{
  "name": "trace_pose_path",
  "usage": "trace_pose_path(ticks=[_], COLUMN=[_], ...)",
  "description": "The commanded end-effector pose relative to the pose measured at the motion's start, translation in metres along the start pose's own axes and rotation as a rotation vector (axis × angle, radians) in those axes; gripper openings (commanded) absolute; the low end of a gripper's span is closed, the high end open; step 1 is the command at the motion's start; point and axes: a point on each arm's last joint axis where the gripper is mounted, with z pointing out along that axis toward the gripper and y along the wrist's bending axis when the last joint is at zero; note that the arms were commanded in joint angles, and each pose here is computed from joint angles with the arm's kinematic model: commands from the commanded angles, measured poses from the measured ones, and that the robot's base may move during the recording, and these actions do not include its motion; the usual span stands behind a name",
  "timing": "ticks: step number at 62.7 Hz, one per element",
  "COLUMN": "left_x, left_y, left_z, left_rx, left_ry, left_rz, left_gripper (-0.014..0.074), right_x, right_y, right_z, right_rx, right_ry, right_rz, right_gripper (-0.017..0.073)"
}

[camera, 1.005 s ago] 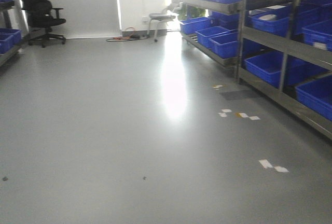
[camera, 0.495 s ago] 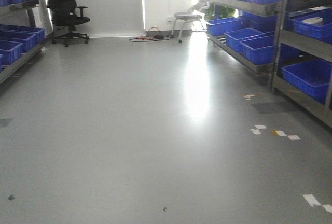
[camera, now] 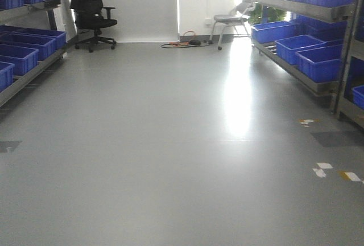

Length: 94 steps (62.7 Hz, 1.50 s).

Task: Pick and sort blue part to right shelf
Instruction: 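Drive the base forward toward the end of the room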

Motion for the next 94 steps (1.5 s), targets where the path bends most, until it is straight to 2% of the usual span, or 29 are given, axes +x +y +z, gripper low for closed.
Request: trace_pose_path(ticks=[1, 94], left_x=[-0.017, -0.017], left_y=[0.0015, 0.0015], left_z=[-0.0011, -0.0011], left_rx=[-0.013, -0.013], left_ry=[-0.11, -0.11], left_rz=[-0.009, -0.009], left_gripper=[0.0331, 0.0331], right_x=[-0.0172, -0.0172], right_y=[-0.0015, -0.0015], right_z=[-0.0011, -0.0011], right_rx=[0.017, 0.017], right_ry=[-0.11, -0.11], right_rz=[-0.01, -0.01], right_gripper=[0.0426, 0.0426])
